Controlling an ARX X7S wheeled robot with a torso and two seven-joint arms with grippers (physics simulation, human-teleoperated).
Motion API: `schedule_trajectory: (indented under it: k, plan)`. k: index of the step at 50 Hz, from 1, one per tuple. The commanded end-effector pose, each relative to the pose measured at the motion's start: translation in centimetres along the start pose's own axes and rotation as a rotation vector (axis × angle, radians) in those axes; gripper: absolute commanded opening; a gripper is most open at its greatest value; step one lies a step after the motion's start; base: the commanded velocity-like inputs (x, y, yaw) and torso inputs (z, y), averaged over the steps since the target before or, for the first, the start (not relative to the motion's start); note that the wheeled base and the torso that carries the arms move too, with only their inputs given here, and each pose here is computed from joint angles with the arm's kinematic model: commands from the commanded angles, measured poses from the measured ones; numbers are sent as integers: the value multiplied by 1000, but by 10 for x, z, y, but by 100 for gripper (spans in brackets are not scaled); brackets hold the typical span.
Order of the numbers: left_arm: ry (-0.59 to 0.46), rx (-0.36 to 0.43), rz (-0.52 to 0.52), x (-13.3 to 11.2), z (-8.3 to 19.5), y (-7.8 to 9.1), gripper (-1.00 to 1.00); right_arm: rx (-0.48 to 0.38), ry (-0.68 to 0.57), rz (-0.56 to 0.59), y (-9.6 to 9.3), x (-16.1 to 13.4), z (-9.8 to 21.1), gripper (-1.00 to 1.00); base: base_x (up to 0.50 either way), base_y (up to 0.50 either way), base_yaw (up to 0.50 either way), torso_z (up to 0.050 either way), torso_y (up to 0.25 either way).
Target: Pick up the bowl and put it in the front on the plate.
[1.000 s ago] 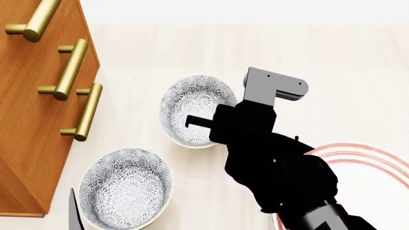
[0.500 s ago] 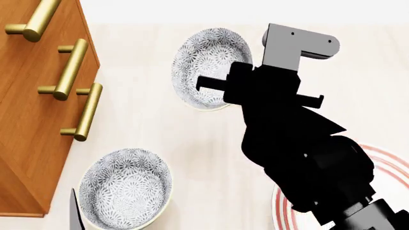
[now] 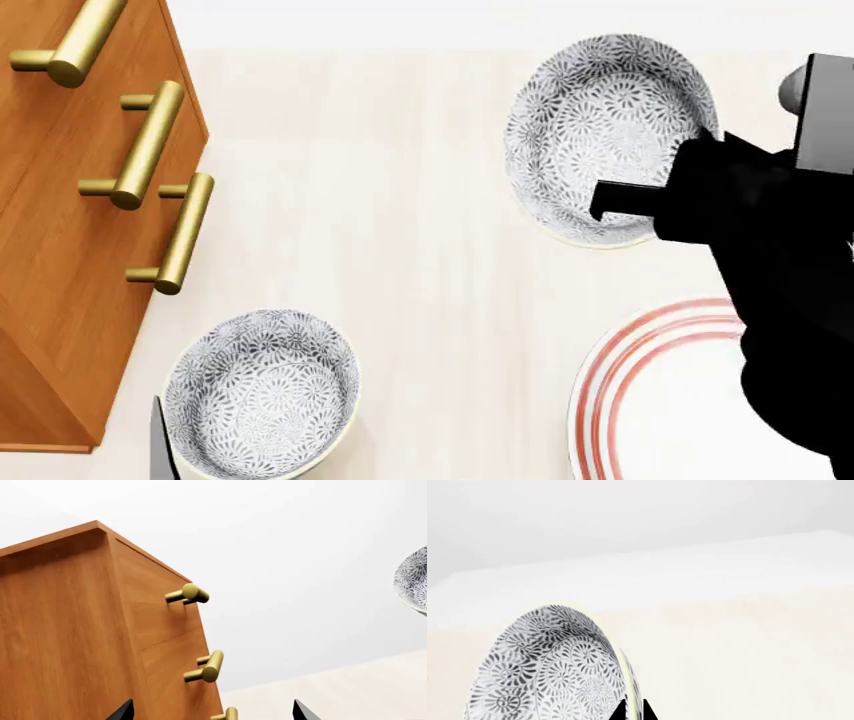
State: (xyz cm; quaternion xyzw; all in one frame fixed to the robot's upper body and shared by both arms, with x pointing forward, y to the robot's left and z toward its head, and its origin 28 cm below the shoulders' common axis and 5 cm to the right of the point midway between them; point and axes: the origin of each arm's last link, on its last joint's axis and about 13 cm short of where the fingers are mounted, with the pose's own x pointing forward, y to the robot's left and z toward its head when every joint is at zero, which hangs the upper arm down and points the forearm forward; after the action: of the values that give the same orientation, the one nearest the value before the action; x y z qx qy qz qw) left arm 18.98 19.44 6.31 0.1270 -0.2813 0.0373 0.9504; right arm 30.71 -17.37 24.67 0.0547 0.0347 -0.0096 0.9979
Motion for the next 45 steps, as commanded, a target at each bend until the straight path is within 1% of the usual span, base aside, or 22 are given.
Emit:
schedule_trajectory:
  k: [1, 5, 8, 12, 16, 19, 20, 21, 22, 26, 28, 29, 32, 35, 39, 43, 45]
  plan:
    - [-14, 12, -4, 2, 1, 0, 100, -49, -33, 49, -36, -46, 12, -100, 0, 0, 0, 0, 0]
    - [-18, 19, -3, 3, 2, 0, 100, -33, -78, 59, -53, -55, 19, -100, 0, 0, 0, 0, 0]
    - [-18, 26, -1, 3, 1, 1, 100, -54, -94, 69, -67, -63, 20, -100, 0, 0, 0, 0, 0]
    - [-20, 30, -6, 3, 1, 0, 100, -52, -122, 73, -76, -63, 23, -100, 0, 0, 0, 0, 0]
    - [-19, 33, -8, 3, 1, 0, 100, -80, -105, 157, -87, -63, 21, -100, 0, 0, 0, 0, 0]
    - [-18, 33, -11, 3, 1, 0, 100, -76, -98, 180, -90, -64, 21, -100, 0, 0, 0, 0, 0]
    - [-18, 34, -12, 3, 2, 0, 100, -100, -95, 206, -94, -64, 18, -100, 0, 0, 0, 0, 0]
    - [-18, 33, -12, 3, 2, 0, 100, -99, -82, 228, -96, -65, 17, -100, 0, 0, 0, 0, 0]
    - [-19, 34, -12, 3, 2, 0, 100, -115, -82, 223, -99, -66, 15, -100, 0, 0, 0, 0, 0]
    - [-17, 36, -14, 3, 2, 0, 100, -96, -71, 172, -110, -63, 13, -100, 0, 0, 0, 0, 0]
    - [-17, 36, -15, 3, 2, 0, 100, -95, -62, 169, -114, -63, 12, -100, 0, 0, 0, 0, 0]
    - [-17, 36, -15, 3, 2, 0, 100, -96, -57, 167, -116, -63, 12, -100, 0, 0, 0, 0, 0]
    - [-11, 33, -16, 3, 2, 0, 100, -107, -32, 211, -121, -67, 8, -100, 0, 0, 0, 0, 0]
    - [-2, 27, -14, 4, 1, 0, 100, -124, -18, 217, -126, -68, 2, -100, 0, 0, 0, 0, 0]
    - [1, 27, -16, 4, 1, 0, 100, -137, -9, 198, -133, -66, -2, -100, 0, 0, 0, 0, 0]
    - [4, 26, -17, 4, 1, 0, 100, -178, 8, 177, -139, -67, -6, -100, 0, 0, 0, 0, 0]
    - [5, 26, -17, 4, 1, 0, 100, -197, 22, 188, -142, -68, -12, -100, 0, 0, 0, 0, 0]
